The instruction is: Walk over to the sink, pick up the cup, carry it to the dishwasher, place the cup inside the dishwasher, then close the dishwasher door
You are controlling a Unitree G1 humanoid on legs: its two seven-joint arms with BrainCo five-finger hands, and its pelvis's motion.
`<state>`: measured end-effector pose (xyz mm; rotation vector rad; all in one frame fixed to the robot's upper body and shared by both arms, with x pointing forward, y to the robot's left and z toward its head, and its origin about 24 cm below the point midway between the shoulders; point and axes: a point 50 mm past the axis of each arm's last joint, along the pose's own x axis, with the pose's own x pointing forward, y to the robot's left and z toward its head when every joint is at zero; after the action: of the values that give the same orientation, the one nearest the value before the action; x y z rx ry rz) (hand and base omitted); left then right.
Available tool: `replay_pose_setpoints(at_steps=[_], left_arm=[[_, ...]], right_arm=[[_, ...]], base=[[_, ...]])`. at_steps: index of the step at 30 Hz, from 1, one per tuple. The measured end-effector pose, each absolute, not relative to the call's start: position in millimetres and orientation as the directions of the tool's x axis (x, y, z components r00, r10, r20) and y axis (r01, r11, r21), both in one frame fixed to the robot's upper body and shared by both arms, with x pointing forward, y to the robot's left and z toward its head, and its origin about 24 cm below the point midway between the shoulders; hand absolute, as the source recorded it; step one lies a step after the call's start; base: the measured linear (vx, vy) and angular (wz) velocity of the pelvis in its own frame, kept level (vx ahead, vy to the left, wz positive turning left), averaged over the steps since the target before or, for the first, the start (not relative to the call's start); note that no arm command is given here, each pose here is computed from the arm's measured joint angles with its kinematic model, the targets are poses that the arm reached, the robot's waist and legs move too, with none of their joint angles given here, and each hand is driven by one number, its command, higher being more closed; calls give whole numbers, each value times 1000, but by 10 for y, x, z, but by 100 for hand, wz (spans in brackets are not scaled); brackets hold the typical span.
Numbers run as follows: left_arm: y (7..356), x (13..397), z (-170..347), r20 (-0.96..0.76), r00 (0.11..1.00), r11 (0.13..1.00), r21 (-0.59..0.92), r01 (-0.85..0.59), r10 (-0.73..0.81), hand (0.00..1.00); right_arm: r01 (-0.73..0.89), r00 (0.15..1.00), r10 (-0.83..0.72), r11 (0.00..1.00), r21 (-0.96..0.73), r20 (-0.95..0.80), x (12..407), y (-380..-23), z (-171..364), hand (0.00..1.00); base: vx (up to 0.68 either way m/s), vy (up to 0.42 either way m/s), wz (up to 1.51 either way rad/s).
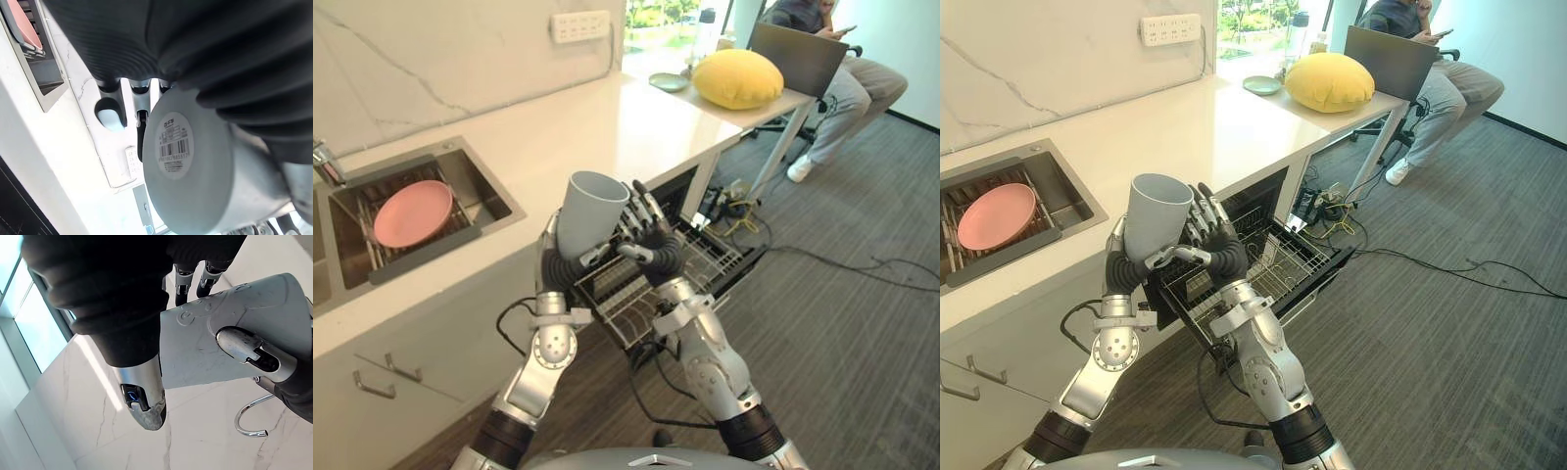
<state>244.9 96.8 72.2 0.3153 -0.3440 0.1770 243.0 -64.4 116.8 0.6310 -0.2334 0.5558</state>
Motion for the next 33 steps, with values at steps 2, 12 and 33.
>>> replay_pose_setpoints(at_steps=[2, 12, 33], left_arm=[[953, 2446, 714, 352, 929, 936, 277, -217, 111, 100], [896, 2421, 687, 371, 926, 915, 346, -208, 70, 100], [807, 2350, 588, 425, 904, 818, 538, -204, -54, 100]], right_arm=[[-548, 835, 427, 689, 473, 346, 2428, -617, 1152, 0], [-510, 860, 431, 705, 493, 273, 2418, -548, 1093, 0], [-375, 923, 354, 731, 570, 154, 2444, -564, 1002, 100]], base=[[-10, -5, 2], [-27, -14, 3], [-31, -14, 0]])
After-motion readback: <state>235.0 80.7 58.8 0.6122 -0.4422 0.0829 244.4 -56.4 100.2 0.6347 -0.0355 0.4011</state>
